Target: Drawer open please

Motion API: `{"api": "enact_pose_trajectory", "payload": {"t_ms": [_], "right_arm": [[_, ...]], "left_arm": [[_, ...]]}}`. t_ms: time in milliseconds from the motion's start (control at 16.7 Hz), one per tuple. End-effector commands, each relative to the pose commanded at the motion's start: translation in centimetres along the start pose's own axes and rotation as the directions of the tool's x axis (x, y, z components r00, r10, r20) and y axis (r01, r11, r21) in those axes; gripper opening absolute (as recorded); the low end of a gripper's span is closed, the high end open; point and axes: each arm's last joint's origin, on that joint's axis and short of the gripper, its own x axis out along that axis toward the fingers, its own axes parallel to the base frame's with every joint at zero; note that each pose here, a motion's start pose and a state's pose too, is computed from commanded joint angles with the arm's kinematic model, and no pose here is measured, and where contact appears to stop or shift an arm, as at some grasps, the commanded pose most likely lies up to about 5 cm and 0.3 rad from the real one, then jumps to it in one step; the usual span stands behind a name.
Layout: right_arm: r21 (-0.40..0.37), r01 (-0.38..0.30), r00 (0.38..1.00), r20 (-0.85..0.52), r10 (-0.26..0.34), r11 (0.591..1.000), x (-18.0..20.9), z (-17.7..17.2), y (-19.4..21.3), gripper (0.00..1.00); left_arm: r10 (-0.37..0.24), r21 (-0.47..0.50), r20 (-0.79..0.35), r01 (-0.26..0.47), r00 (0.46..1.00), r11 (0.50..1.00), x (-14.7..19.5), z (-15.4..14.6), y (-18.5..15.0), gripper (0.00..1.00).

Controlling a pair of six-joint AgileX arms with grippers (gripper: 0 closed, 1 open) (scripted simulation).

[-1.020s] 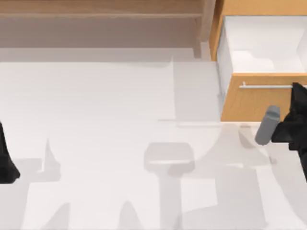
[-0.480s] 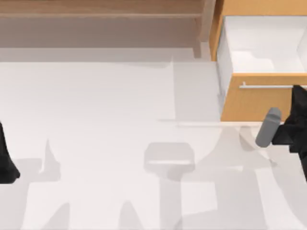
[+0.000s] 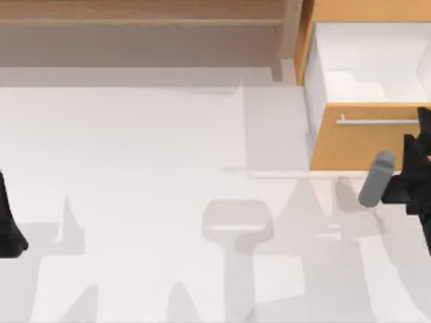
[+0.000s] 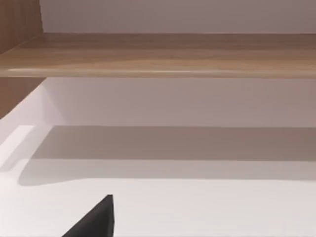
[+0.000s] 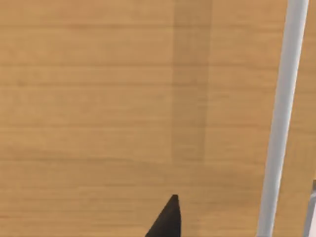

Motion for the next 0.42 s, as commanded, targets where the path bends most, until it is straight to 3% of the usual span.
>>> {"api": "enact_pose_trajectory", "payload": {"t_ms": [120, 420], "right_arm": [[0.000, 0.000, 1.000, 0.000, 0.000, 1.000, 0.00, 0.00, 0.00, 1.00], [0.000, 0.000, 1.000, 0.000, 0.000, 1.000, 0.00, 0.00, 0.00, 1.00]], "left_arm": [[0.000, 0.000, 0.000, 0.000, 1.000, 1.000, 0.00, 0.00, 0.00, 1.00], [0.000, 0.000, 0.000, 0.000, 1.000, 1.000, 0.00, 0.00, 0.00, 1.00]]}}
